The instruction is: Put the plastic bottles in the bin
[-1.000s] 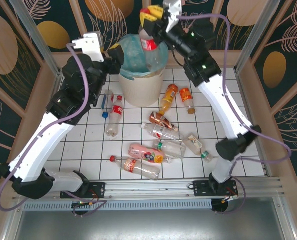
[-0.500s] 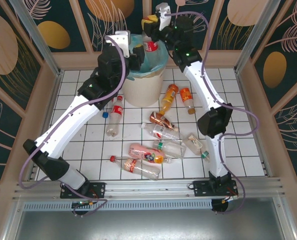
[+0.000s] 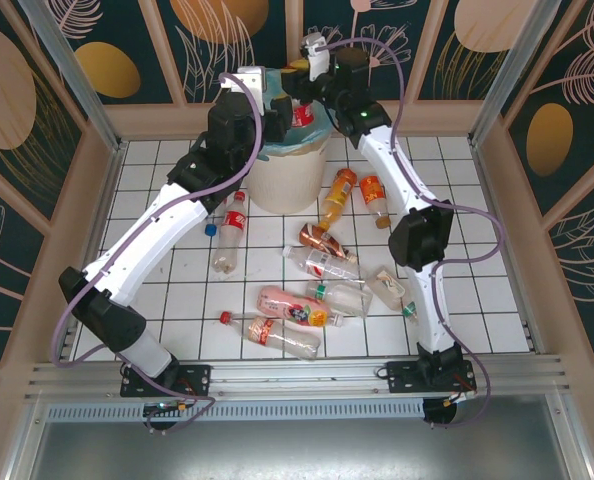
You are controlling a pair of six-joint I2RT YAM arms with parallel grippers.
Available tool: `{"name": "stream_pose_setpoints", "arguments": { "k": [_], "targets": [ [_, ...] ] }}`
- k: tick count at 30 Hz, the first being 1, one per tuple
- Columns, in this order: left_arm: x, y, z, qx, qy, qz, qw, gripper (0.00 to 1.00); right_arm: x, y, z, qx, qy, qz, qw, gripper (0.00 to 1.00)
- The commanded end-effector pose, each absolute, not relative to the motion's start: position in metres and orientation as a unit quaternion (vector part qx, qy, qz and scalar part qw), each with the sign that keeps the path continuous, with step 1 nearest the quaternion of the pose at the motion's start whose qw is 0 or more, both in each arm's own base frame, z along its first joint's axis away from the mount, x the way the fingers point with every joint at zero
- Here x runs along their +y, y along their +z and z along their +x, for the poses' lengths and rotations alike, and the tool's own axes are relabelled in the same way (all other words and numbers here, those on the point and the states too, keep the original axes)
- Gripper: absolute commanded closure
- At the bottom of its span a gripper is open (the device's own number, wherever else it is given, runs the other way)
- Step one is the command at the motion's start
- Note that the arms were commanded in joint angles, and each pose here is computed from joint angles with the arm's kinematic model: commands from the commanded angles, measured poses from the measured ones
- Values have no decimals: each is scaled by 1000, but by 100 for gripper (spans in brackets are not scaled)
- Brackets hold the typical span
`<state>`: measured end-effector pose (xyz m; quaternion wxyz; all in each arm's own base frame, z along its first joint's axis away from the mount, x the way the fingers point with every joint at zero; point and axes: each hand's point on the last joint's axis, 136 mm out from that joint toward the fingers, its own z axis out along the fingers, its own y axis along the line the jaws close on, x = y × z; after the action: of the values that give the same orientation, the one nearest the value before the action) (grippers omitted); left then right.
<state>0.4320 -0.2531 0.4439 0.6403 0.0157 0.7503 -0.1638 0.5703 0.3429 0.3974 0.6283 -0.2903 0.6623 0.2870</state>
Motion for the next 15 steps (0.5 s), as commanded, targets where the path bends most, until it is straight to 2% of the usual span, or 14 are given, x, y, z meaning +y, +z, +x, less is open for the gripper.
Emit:
{"name": "stream_pose_setpoints", "arguments": {
  "k": [1,5,15],
  "targets": [
    [-250,456,432,738,-181,5,651,40,349,396,570,656,280,-296,635,61],
    [-247,457,433,738,-176,5,651,39,353,399,568,652,281,-297,639,57],
    [-242,452,436,744,-175,3,645,39,357,406,563,647,284,-299,641,58]
  ]
}}
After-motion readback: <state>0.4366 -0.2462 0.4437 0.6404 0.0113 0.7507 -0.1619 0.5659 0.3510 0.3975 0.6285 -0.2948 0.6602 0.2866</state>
